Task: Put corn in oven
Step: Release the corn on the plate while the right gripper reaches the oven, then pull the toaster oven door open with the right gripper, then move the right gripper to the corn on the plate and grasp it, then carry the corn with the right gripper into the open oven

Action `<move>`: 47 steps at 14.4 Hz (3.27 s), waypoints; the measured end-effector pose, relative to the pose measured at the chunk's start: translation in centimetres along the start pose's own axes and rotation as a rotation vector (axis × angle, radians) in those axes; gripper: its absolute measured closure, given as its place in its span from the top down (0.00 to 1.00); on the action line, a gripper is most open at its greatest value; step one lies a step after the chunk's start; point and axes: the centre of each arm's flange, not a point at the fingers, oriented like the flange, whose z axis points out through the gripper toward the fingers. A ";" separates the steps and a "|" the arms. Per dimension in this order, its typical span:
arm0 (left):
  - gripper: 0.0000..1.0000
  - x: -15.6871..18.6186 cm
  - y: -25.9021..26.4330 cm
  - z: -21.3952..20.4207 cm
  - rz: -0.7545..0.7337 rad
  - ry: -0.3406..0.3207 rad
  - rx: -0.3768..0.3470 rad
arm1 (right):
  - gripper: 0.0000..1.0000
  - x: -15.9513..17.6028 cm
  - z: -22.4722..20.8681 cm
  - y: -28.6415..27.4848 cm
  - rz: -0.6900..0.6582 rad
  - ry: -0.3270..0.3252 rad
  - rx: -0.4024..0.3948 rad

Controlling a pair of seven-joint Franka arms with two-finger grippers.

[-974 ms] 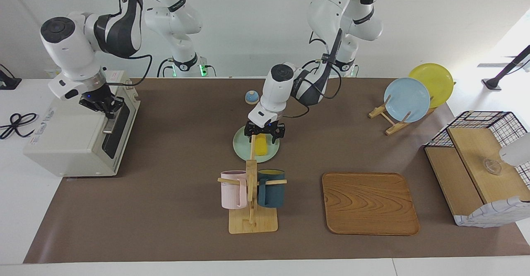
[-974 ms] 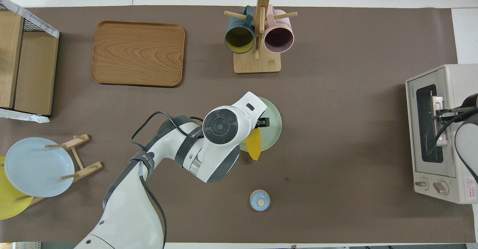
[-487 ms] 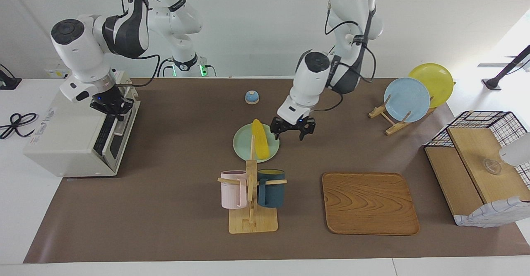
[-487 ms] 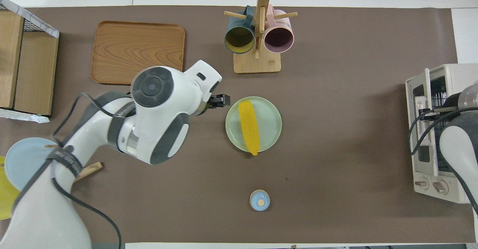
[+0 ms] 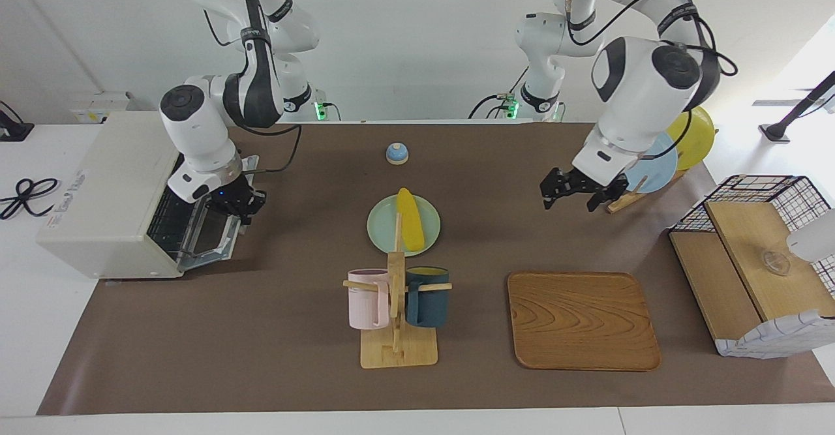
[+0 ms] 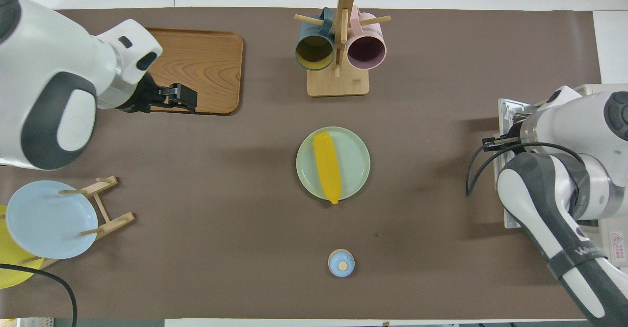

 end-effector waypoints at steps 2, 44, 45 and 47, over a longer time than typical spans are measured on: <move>1.00 -0.3 -3.4 -2.4 0.030 -0.028 0.011 | 0.01 0.3 2.4 -0.5 -0.001 -0.013 0.006; 1.00 -6.0 -10.2 -13.5 0.013 -0.012 0.079 | 0.06 2.8 2.9 -40.8 0.167 0.041 0.041; 1.00 -6.0 -10.2 -13.5 0.013 -0.012 0.079 | 0.05 3.6 1.4 -40.2 0.133 0.023 0.009; 1.00 -6.0 -10.2 -13.5 0.013 -0.013 0.079 | 0.03 5.2 -1.6 -38.6 0.082 0.020 -0.095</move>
